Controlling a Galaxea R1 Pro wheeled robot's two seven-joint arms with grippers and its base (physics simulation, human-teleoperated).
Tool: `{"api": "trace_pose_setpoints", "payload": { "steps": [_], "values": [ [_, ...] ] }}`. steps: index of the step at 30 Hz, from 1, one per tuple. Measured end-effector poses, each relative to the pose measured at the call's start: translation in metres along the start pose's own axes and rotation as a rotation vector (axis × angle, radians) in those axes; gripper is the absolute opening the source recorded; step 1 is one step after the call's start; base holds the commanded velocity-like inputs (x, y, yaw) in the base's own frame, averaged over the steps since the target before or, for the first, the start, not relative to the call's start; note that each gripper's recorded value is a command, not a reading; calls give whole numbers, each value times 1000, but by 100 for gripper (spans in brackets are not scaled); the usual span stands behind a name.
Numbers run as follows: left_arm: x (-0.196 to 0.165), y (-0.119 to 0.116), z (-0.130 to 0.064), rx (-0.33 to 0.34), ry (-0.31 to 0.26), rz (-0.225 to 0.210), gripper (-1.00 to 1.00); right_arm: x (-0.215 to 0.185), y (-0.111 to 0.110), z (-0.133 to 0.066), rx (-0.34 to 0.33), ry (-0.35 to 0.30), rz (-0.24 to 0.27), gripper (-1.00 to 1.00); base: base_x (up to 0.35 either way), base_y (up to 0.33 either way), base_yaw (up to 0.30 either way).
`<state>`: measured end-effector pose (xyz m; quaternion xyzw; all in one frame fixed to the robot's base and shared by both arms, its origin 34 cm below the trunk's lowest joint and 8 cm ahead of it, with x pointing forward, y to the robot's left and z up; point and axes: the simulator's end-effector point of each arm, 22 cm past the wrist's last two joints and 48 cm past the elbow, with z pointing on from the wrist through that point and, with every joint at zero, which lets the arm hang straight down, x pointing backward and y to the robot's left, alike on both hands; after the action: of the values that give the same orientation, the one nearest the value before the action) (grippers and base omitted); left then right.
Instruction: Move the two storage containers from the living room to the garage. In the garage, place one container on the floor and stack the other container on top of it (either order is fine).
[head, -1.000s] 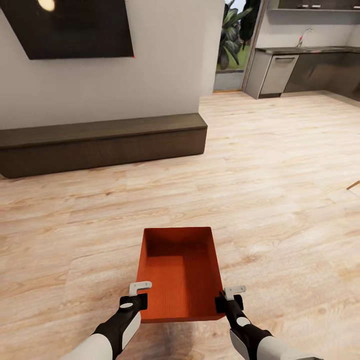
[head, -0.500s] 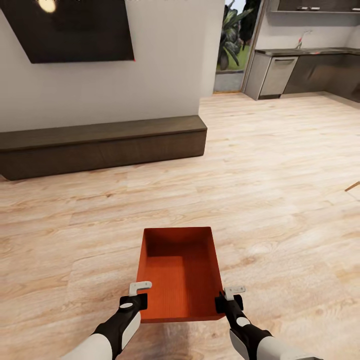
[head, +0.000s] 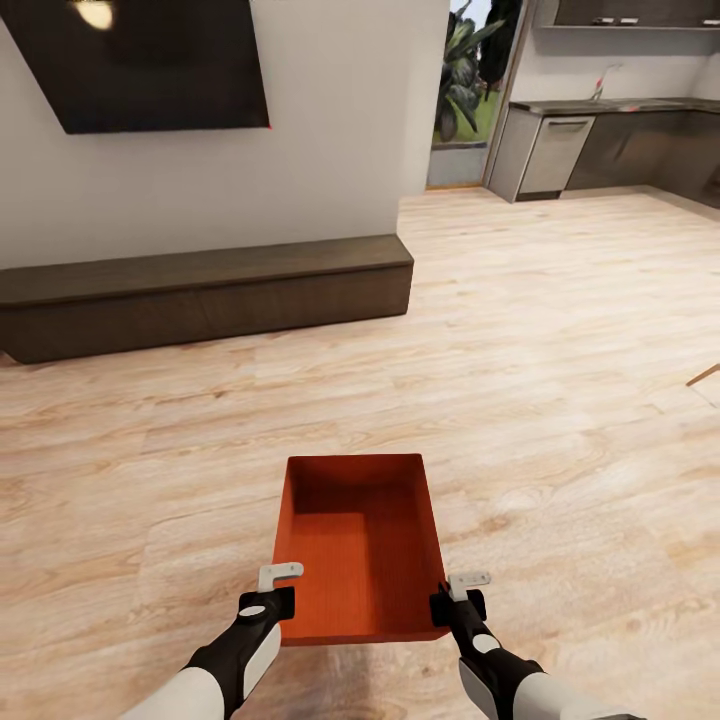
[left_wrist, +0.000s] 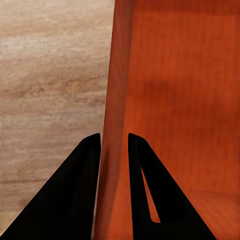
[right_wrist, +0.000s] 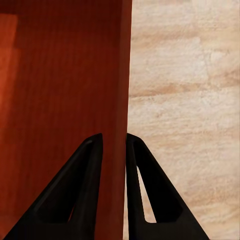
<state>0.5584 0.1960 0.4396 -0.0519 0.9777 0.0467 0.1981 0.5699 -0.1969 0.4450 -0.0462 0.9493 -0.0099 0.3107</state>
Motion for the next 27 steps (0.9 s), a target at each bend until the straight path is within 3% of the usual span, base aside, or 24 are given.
{"api": "trace_pose_setpoints", "payload": {
  "steps": [27],
  "values": [
    [-18,3,-41,1,1,0,-100,-27,-2,-35,3,1,-5,-100,0,0,0]
  ]
}}
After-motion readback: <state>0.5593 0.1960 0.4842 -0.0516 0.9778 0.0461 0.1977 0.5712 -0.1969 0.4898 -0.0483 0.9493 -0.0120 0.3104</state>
